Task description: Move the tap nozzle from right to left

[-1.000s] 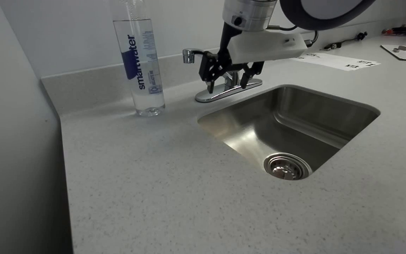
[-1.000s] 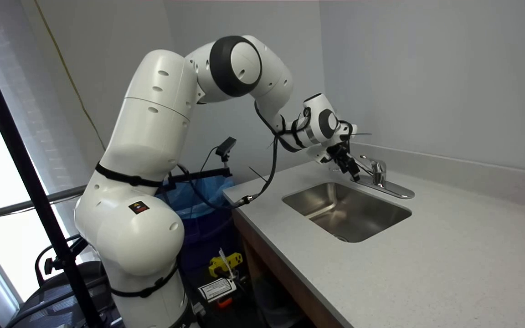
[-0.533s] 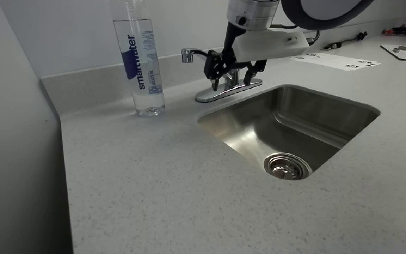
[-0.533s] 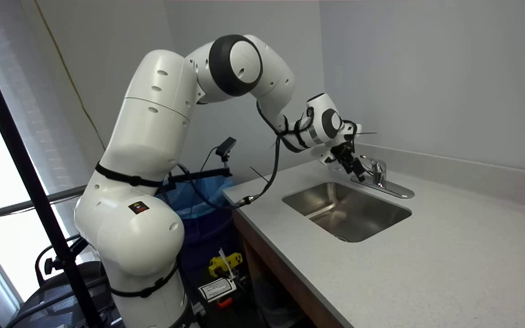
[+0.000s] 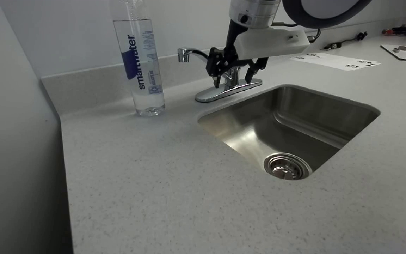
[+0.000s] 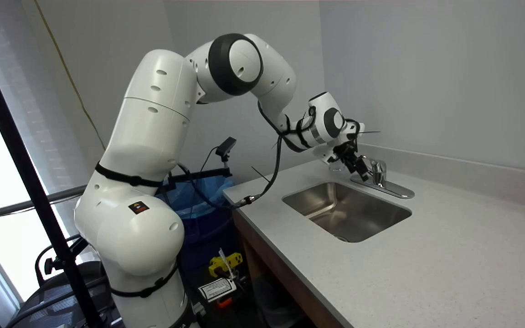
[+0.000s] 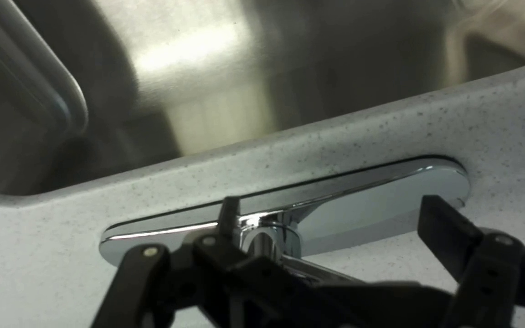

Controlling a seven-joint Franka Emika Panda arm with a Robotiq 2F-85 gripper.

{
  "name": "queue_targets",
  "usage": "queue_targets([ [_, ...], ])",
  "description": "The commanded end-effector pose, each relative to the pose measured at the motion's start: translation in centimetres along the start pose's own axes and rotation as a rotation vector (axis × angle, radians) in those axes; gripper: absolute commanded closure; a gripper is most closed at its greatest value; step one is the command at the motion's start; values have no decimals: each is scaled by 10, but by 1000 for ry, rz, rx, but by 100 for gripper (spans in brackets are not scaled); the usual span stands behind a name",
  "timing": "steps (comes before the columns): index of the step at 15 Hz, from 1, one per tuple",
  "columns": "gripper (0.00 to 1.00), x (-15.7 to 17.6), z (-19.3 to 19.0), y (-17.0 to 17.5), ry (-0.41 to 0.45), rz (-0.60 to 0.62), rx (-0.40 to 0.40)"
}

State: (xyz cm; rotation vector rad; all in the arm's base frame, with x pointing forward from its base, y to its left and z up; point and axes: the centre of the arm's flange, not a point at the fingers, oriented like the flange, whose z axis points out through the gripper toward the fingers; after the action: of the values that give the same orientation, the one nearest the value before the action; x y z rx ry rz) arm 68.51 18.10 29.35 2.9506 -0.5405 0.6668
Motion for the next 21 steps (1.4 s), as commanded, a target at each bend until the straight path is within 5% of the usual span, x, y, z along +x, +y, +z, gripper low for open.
queue_targets([
  [1, 0, 26, -19, 7, 53, 47, 58],
  [14, 0, 44, -44, 15, 52, 109, 112],
  [21, 0, 51, -52, 33, -11, -42, 34],
])
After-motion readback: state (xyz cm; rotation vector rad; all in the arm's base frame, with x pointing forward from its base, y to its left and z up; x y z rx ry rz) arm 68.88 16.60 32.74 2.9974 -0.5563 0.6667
